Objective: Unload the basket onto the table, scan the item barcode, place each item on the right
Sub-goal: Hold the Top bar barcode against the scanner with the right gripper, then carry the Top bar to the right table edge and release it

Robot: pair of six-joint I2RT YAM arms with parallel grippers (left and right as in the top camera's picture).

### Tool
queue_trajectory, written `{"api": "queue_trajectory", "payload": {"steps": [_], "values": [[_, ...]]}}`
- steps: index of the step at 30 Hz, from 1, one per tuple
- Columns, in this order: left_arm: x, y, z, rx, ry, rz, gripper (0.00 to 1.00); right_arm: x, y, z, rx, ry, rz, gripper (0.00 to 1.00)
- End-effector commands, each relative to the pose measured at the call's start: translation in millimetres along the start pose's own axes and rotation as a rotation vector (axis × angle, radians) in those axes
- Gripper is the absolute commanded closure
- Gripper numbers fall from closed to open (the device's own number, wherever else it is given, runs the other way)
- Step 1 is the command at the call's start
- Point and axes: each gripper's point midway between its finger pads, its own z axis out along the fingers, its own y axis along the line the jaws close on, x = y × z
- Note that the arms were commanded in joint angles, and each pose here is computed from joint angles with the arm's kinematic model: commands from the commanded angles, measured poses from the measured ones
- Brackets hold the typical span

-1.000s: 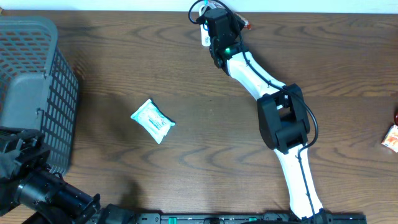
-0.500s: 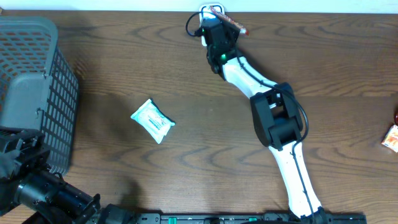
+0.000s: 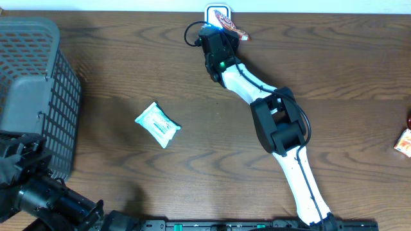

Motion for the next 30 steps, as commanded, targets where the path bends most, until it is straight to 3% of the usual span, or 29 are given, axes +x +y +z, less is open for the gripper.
{"api": "queue_trajectory", "payload": {"steps": [1,9,15,22,30], "values": [[-5,4,0,-0.014,-0.006,-0.013,0.02,-12,-7,-8,0.011,-0.025,-0.002,0.99],[-5,4,0,-0.014,-0.006,-0.013,0.02,2,-92,-32,0.072,-0.025,0.141,0.99],[-5,4,0,-0.014,-0.006,-0.013,0.02,52,-160,-53,0.063,0.042,0.328,0.99],[-5,4,0,-0.014,-0.006,-0.013,0.02,174,-183,-57,-0.026,0.310,0.564,0.99],[-5,4,0,-0.014,-0.006,-0.013,0.02,336,-136,-44,-0.157,0.744,0.981,0.99]]}}
